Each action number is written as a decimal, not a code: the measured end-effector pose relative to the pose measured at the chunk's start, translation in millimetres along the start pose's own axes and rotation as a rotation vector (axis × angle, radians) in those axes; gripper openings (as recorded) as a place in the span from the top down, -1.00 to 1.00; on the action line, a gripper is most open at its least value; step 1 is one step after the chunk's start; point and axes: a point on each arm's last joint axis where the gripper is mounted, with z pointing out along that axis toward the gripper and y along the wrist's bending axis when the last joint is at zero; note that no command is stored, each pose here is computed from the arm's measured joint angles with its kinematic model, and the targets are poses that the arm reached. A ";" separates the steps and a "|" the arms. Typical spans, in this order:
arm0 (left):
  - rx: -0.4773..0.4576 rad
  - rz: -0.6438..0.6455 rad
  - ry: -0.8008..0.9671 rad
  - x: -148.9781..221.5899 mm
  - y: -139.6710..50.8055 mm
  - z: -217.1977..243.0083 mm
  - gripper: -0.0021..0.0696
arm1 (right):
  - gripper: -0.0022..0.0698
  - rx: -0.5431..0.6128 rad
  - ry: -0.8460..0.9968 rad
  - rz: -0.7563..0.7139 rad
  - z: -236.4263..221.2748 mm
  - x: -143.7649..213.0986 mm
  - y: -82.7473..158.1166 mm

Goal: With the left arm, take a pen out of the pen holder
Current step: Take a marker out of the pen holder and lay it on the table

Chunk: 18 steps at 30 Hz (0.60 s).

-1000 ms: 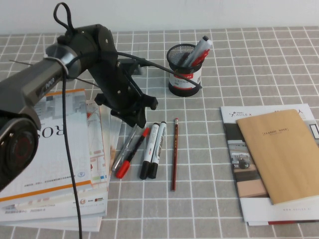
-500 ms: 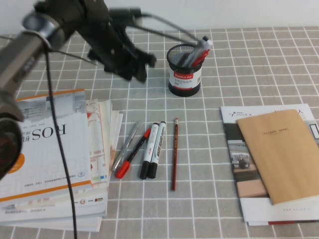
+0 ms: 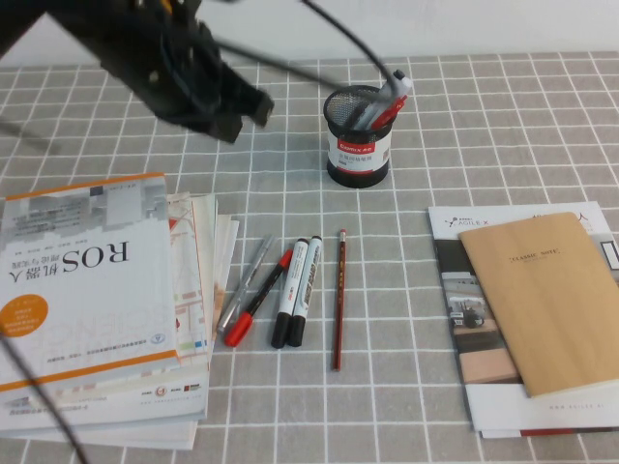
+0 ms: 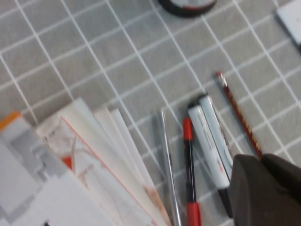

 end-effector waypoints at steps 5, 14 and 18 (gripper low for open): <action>-0.025 0.006 -0.092 53.2 -23.7 -16.1 0.94 | 0.97 0.000 0.000 0.000 0.0 0.0 0.0; -0.028 -0.056 -0.224 148.6 -39.6 -35.2 0.94 | 0.97 0.000 0.000 0.000 0.0 0.0 0.0; -0.020 -0.066 -0.207 189.1 -43.8 -35.5 0.94 | 0.97 0.000 0.000 0.000 0.0 0.0 0.0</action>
